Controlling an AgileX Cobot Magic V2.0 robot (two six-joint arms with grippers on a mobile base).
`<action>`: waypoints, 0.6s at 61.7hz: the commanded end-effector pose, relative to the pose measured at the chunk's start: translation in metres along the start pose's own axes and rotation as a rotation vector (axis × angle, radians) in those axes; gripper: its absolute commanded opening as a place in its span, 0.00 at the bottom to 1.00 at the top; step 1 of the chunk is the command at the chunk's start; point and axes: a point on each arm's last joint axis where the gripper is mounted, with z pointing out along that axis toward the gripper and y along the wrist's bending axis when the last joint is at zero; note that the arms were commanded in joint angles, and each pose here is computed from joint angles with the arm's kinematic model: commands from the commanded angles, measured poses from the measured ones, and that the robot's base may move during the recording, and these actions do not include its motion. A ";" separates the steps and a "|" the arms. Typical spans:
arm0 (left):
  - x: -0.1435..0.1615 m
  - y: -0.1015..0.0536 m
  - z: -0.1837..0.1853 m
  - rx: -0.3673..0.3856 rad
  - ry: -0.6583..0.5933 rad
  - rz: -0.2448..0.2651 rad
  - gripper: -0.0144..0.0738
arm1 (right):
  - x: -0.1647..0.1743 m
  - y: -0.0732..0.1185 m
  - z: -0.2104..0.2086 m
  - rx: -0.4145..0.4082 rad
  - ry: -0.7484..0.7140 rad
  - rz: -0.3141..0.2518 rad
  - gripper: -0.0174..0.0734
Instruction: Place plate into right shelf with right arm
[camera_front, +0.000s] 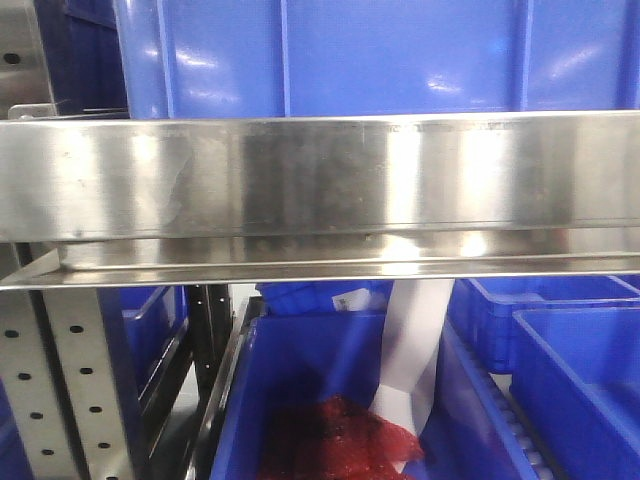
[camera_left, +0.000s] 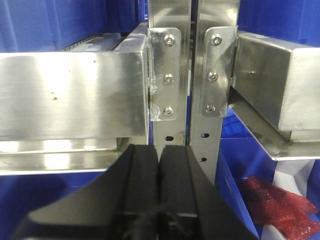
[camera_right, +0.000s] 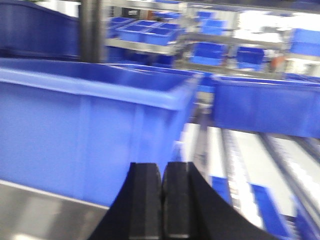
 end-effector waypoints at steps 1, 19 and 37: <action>-0.005 0.001 -0.001 -0.017 -0.084 -0.010 0.11 | -0.001 -0.001 0.003 0.052 -0.117 -0.024 0.22; -0.005 0.001 -0.001 -0.017 -0.084 -0.010 0.11 | 0.067 -0.004 0.009 0.151 -0.090 0.046 0.22; -0.005 0.001 -0.001 -0.017 -0.084 -0.010 0.11 | 0.115 -0.004 0.008 0.187 -0.117 0.089 0.22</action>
